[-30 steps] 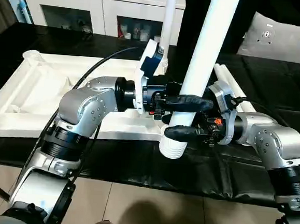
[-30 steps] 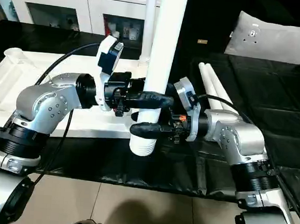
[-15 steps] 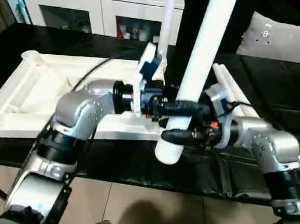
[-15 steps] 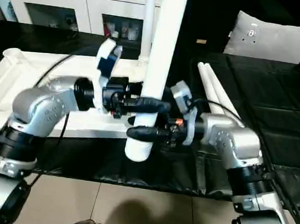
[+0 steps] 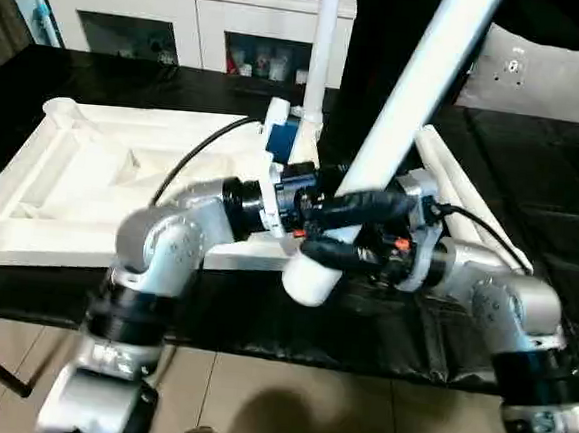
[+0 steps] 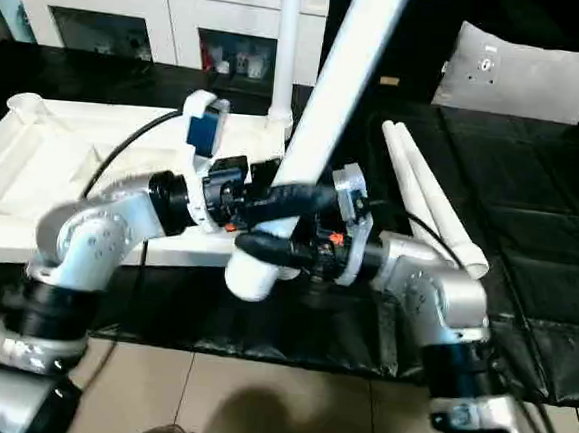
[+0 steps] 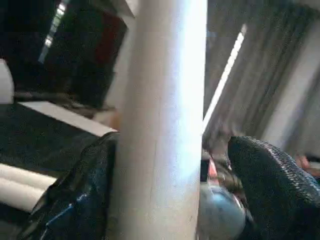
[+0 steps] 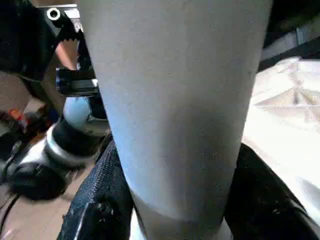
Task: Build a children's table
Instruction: Pick table leg
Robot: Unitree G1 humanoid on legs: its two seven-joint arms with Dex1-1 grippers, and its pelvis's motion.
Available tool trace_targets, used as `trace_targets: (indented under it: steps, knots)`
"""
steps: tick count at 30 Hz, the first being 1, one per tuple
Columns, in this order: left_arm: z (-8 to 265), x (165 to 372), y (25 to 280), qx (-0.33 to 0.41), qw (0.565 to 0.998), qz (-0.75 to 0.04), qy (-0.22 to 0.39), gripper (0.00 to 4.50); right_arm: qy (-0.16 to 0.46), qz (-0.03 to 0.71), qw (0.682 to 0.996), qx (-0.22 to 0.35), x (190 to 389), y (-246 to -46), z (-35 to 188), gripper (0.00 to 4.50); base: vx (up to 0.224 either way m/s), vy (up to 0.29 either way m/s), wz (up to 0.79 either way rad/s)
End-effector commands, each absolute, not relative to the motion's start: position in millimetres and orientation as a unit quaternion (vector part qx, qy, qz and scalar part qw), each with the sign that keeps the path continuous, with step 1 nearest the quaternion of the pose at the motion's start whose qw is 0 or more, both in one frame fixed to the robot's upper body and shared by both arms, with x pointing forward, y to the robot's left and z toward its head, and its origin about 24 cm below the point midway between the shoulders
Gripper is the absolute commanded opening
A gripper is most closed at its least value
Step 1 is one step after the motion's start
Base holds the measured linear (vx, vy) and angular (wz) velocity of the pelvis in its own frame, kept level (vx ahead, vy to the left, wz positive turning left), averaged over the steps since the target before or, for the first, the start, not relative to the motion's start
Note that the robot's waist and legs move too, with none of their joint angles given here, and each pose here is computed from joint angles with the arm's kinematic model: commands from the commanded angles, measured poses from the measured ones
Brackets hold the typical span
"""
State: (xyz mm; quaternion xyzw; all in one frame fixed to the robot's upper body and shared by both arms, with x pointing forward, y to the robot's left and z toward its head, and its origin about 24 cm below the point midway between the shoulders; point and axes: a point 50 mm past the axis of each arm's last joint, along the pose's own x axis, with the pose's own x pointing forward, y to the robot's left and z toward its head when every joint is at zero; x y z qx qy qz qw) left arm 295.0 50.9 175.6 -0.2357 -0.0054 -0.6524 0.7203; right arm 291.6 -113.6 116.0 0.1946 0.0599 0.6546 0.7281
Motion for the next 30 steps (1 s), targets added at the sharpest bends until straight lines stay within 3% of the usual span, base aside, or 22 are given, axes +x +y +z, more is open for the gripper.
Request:
trace_targets:
  steps: [1, 2, 7, 14, 19, 20, 24, 25, 26, 30]
  knots:
    - [192, 272, 18, -0.229, 0.663, -0.713, -0.03, 3.83, 0.065, 0.626, 0.752, 0.195, 296.2, -104.1, 115, 1.96, 0.0, 0.0, 0.0]
    - [190, 275, 14, -0.221, 0.687, -0.691, -0.035, 3.83, 0.054, 0.614, 0.76, 0.204, 297.5, -100.2, 115, 1.96, 0.0, 0.0, 0.0]
    - [196, 286, 16, -0.233, 0.726, -0.644, -0.066, 4.11, 0.041, 0.586, 0.784, 0.198, 301.3, -96.8, 113, 1.94, 0.0, 0.0, 0.0]
    - [212, 303, 53, -0.309, 0.75, -0.569, -0.131, 4.11, 0.022, 0.516, 0.833, 0.199, 310.8, -103.4, 113, 1.92, 0.0, 0.0, 0.0]
    - [215, 316, 78, -0.304, 0.786, -0.516, -0.15, 4.11, 0.032, 0.477, 0.866, 0.143, 317.4, -110.0, 110, 1.91, 0.0, 0.0, 0.0]
    - [207, 324, 89, -0.258, 0.824, -0.488, -0.13, 4.11, 0.034, 0.446, 0.887, 0.118, 321.9, -115.2, 106, 1.91, 0.0, 0.0, 0.0]
    - [184, 335, 100, -0.126, 0.879, -0.455, -0.072, 4.11, 0.039, 0.396, 0.913, 0.086, 328.0, -123.6, 101, 1.91, 0.0, 0.0, 0.0]
    - [184, 335, 100, -0.126, 0.879, -0.455, -0.072, 4.11, 0.039, 0.396, 0.913, 0.086, 328.0, -123.6, 101, 1.91, 0.0, 0.0, 0.0]
    - [167, 338, 105, -0.04, 0.893, -0.447, -0.036, 4.11, 0.042, 0.373, 0.923, 0.082, 330.0, -127.6, 99, 1.91, 0.0, 0.0, 0.0]
    - [140, 340, 114, 0.059, 0.884, -0.464, 0.015, 4.11, 0.073, 0.333, 0.938, 0.064, 332.0, -136.2, 91, 1.91, 0.0, 0.0, 0.0]
